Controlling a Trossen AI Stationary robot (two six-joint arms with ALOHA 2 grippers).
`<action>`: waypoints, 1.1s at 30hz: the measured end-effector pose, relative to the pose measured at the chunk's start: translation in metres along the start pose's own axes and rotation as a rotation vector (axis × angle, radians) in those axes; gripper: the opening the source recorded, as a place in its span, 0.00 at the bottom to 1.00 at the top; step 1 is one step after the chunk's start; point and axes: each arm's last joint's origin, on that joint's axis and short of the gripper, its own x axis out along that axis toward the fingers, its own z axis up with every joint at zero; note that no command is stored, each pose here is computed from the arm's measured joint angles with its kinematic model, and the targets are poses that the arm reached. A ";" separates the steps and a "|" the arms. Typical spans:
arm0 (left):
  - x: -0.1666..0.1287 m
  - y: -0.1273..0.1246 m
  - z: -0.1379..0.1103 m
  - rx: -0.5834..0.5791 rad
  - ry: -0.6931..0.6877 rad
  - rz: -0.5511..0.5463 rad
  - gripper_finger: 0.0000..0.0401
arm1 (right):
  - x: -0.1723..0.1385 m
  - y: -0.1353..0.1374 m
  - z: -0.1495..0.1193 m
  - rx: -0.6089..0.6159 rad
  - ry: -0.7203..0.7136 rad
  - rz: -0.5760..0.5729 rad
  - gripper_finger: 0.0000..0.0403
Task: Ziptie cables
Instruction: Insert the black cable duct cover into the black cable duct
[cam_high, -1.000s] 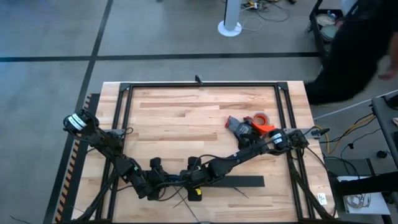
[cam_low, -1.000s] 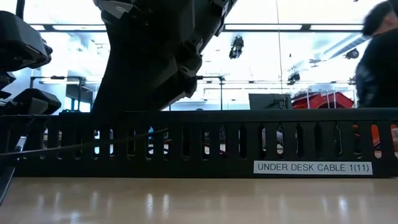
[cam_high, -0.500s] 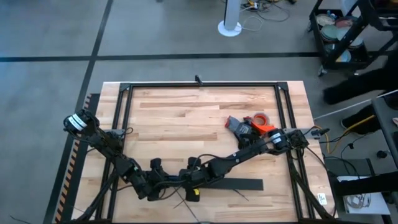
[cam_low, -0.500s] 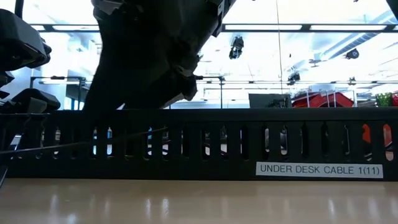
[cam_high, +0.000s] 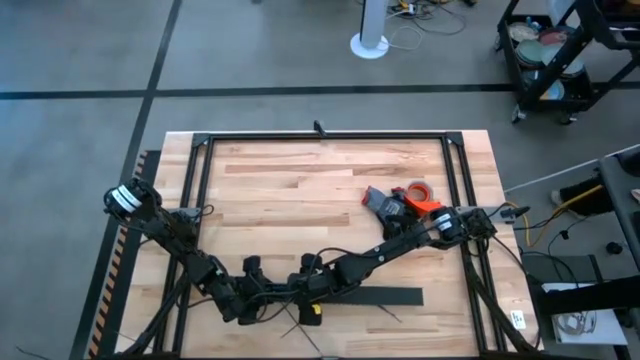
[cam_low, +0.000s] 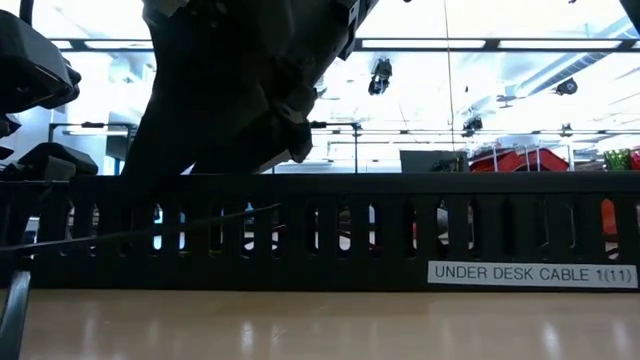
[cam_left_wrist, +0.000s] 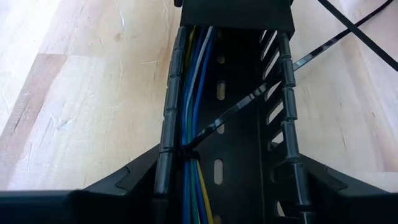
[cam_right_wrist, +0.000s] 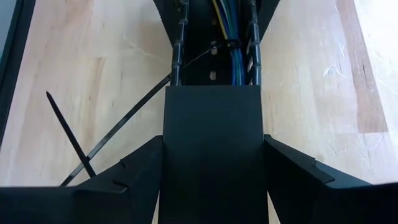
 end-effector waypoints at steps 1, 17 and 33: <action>0.000 0.000 0.000 0.002 -0.001 0.002 0.59 | 0.000 0.000 0.000 -0.006 0.000 0.000 0.55; 0.000 0.000 0.000 -0.008 0.004 -0.007 0.58 | -0.001 -0.006 0.000 0.147 0.019 -0.032 0.53; -0.001 0.000 -0.002 0.001 0.009 0.011 0.58 | -0.001 -0.009 -0.003 0.172 0.044 -0.079 0.54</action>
